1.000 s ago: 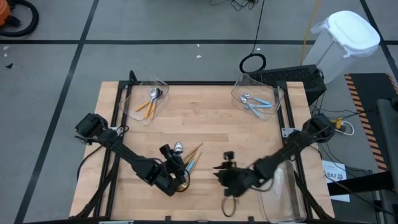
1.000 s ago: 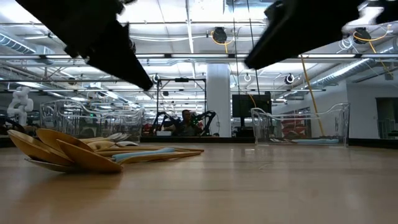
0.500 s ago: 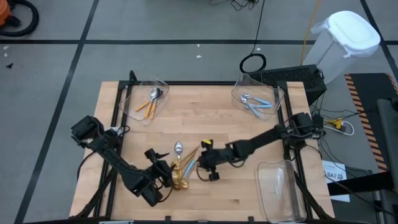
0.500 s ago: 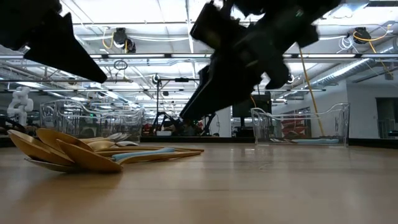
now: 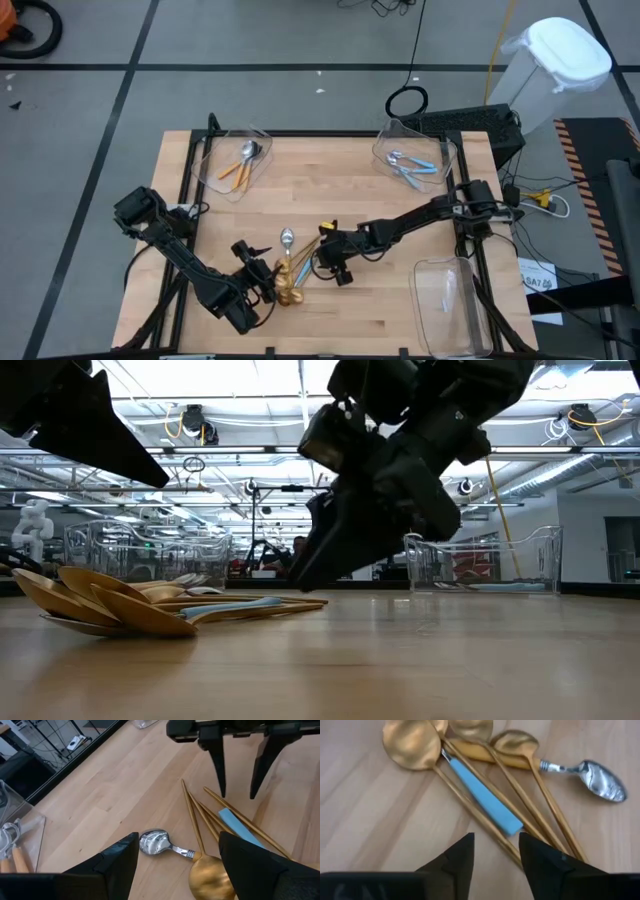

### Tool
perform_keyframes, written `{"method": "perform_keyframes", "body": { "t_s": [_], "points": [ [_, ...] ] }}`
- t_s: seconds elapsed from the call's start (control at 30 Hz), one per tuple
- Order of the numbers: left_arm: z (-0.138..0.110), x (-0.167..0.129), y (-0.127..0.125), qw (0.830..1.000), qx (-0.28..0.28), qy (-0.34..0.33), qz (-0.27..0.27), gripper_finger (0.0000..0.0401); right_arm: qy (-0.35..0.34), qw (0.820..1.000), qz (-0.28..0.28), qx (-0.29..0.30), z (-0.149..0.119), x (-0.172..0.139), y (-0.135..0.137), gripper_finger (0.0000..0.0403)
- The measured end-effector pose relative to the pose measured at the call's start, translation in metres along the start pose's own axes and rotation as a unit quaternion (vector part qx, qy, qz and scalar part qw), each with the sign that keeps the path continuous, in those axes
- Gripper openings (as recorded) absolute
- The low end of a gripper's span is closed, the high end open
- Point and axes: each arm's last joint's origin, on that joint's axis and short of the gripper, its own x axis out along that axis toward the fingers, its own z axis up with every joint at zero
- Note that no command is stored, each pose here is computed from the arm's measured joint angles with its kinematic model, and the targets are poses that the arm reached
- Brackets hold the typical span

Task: Sort silverware by color (type)
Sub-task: Put the gold spoon into the bottom transparent bin

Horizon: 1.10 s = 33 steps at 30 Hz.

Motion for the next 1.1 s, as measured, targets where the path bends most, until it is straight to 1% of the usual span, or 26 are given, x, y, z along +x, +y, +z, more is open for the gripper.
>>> {"method": "perform_keyframes", "body": {
  "t_s": [0.1, 0.2, 0.33, 0.47, 0.8, 1.1],
  "points": [
    [0.000, 0.000, 0.000, 1.000, 0.000, 0.000, 0.000, 0.0271, 0.000, 1.000, -0.001, 0.002, -0.001, 0.000, -0.005, 0.0171],
    [0.000, 0.000, 0.000, 1.000, 0.000, 0.000, 0.000, 0.0271, -0.011, 1.000, 0.018, 0.001, 0.000, -0.001, -0.010, 0.0178],
    [0.000, 0.000, 0.000, 1.000, 0.001, 0.000, 0.000, 0.0271, -0.031, 0.999, 0.044, 0.000, -0.001, 0.002, -0.018, 0.0173],
    [0.000, 0.000, 0.000, 1.000, 0.001, 0.000, 0.000, 0.0271, -0.015, 0.998, 0.059, 0.007, -0.010, 0.009, -0.021, 0.0164],
    [0.000, 0.000, 0.000, 1.000, 0.004, 0.000, 0.001, 0.0271, 0.011, 0.998, 0.068, 0.016, -0.016, 0.012, -0.018, 0.0155],
    [0.000, 0.000, 0.000, 1.000, 0.006, 0.000, 0.002, 0.0271, 0.023, 0.996, 0.080, 0.002, -0.015, 0.012, 0.000, 0.0155]
  ]
}}
